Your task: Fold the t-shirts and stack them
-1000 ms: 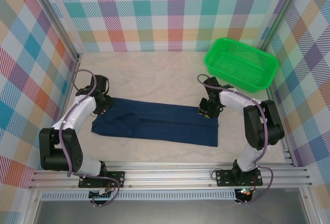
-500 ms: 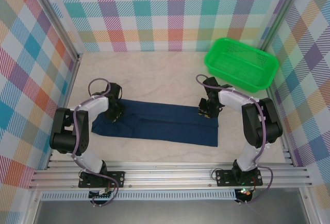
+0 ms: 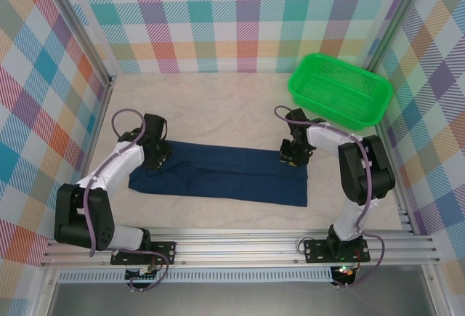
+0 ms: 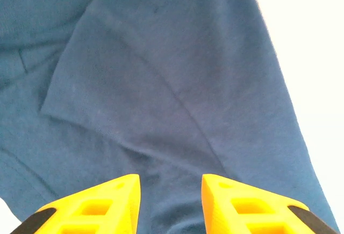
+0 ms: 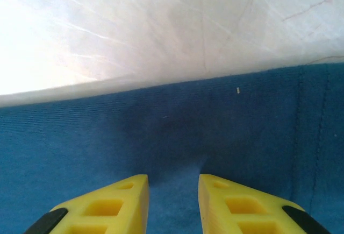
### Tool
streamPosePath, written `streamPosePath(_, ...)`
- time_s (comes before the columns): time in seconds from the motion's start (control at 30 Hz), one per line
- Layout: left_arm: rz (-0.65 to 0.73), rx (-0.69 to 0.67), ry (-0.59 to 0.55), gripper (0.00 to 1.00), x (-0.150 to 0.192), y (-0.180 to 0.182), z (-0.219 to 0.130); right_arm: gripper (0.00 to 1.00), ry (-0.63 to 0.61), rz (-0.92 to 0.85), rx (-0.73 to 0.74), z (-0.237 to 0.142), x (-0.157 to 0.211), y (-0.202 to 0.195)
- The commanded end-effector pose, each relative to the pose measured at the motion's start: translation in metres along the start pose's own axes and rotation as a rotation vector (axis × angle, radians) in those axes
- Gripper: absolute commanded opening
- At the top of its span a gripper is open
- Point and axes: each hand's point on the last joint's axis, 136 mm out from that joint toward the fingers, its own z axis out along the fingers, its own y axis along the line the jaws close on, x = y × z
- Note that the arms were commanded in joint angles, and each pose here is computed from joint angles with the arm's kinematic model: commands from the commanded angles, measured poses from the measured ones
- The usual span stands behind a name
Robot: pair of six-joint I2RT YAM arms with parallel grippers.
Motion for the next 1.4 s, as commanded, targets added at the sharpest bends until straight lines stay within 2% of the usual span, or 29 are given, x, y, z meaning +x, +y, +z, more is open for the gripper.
streamPosePath(0.0,-0.132,-0.088,0.079,0.35,0.025,0.03,0.028,0.3,0.044,0.004,0.062,0.008,0.01,-0.016)
streamPosePath(0.17,-0.124,-0.194,0.12,0.31,0.019,0.028,0.063,0.3,0.088,0.071,0.101,0.013,0.028,-0.028)
streamPosePath(0.27,-0.129,-0.185,0.116,0.27,-0.001,0.012,0.081,0.29,0.101,0.142,0.092,0.01,0.044,-0.033)
streamPosePath(0.4,-0.048,-0.118,0.13,0.25,-0.039,-0.056,0.102,0.29,0.139,0.223,0.088,0.009,0.068,-0.031)
streamPosePath(0.53,0.051,-0.036,0.18,0.24,-0.056,-0.141,0.134,0.29,0.191,0.297,0.181,0.011,0.103,-0.025)
streamPosePath(0.7,0.144,0.093,0.205,0.24,-0.056,-0.238,0.162,0.29,0.227,0.419,0.169,0.022,0.149,0.006)
streamPosePath(0.8,0.148,0.168,0.209,0.24,-0.046,-0.273,0.174,0.29,0.275,0.476,0.144,0.033,0.174,0.035)
streamPosePath(1.03,0.116,0.324,0.218,0.24,-0.018,-0.317,0.19,0.3,0.324,0.506,0.113,0.056,0.193,0.09)
streamPosePath(1.23,0.067,0.378,0.215,0.23,-0.018,-0.331,0.202,0.29,0.324,0.528,0.092,0.067,0.184,0.111)
streamPosePath(1.37,0.076,0.414,0.205,0.25,-0.026,-0.341,0.187,0.3,0.264,0.484,0.087,0.056,0.17,0.115)
